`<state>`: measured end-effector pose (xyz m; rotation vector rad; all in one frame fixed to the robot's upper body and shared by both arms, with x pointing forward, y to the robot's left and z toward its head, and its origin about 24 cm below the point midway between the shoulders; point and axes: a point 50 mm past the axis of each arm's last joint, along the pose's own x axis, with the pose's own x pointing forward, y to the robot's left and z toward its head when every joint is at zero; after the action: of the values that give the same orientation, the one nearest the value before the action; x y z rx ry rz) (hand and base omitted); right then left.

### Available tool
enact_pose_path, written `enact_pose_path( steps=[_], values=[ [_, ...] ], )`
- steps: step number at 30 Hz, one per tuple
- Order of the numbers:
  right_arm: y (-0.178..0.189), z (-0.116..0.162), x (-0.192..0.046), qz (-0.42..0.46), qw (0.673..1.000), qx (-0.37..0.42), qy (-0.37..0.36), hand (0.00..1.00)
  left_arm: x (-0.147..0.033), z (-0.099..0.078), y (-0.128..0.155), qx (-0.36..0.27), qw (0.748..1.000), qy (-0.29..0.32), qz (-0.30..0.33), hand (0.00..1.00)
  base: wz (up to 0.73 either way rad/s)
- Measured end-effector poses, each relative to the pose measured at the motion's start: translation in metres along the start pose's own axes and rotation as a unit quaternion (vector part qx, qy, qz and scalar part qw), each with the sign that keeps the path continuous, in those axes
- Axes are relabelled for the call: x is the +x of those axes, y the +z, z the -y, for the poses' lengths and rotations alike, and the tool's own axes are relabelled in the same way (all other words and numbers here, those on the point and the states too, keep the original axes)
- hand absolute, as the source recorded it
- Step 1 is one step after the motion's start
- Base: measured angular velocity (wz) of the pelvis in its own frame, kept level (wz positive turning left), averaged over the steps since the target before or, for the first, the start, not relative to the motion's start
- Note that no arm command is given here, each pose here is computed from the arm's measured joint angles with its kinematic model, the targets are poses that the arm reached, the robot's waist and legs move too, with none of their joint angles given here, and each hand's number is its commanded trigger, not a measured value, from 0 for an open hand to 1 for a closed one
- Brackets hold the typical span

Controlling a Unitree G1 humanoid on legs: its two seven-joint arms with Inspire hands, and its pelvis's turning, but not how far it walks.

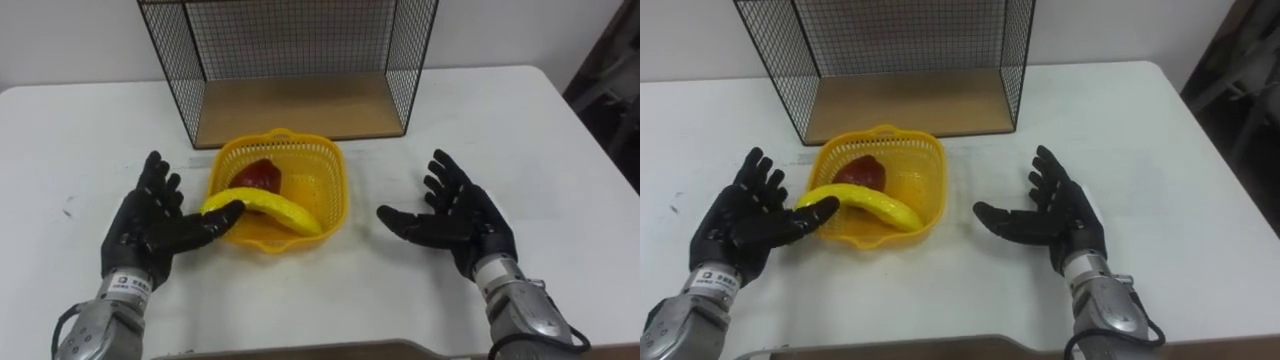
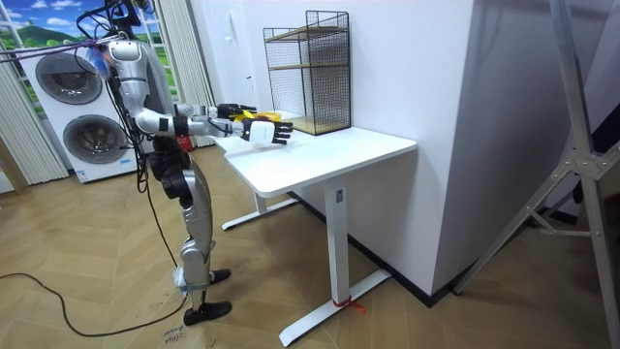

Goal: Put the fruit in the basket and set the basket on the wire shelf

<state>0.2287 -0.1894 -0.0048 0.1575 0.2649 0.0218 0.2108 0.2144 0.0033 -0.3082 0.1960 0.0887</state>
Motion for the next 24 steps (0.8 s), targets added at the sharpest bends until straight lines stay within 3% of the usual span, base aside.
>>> enact_pose_path(
  steps=[24],
  values=[
    [-0.004, -0.021, 0.007, -0.004, 0.998, 0.004, 0.067, 0.00, 0.006, 0.011, -0.012, -0.023, 0.999, -0.021, -0.016, 0.00, -0.01]
  ],
)
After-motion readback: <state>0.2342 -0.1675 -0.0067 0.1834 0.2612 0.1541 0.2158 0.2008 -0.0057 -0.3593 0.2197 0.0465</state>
